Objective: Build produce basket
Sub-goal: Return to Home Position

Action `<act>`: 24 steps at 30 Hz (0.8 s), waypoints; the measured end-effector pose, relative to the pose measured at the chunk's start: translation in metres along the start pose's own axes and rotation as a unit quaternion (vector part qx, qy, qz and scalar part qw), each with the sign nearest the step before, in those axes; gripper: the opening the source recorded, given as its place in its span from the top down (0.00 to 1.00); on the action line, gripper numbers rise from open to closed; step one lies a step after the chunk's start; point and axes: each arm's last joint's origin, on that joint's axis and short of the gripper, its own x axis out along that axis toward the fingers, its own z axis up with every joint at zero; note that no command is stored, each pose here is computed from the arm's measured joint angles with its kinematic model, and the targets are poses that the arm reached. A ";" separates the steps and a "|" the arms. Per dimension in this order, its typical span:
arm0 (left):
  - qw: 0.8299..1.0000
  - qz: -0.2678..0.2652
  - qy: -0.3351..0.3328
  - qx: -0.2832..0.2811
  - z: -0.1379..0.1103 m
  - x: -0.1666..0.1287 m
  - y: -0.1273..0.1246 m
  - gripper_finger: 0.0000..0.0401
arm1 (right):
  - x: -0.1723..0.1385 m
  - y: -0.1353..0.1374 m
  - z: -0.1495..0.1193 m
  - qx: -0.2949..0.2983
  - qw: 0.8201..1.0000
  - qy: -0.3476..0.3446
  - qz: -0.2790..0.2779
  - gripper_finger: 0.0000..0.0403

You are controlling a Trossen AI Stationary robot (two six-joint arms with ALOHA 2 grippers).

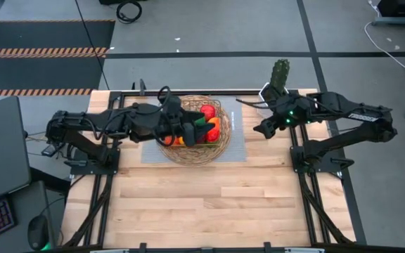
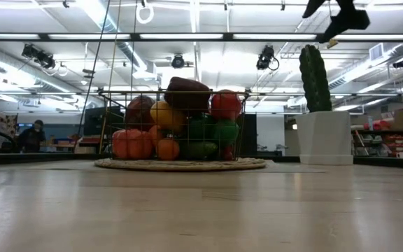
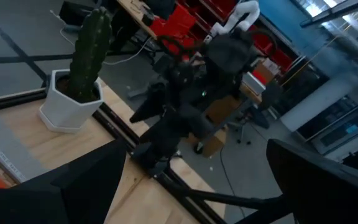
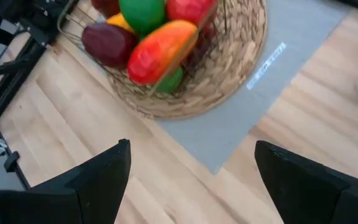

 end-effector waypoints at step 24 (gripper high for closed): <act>1.000 -0.006 -0.003 -0.016 0.000 -0.001 -0.002 0.01 | -0.009 -0.044 -0.064 0.057 0.998 -0.002 0.016 0.14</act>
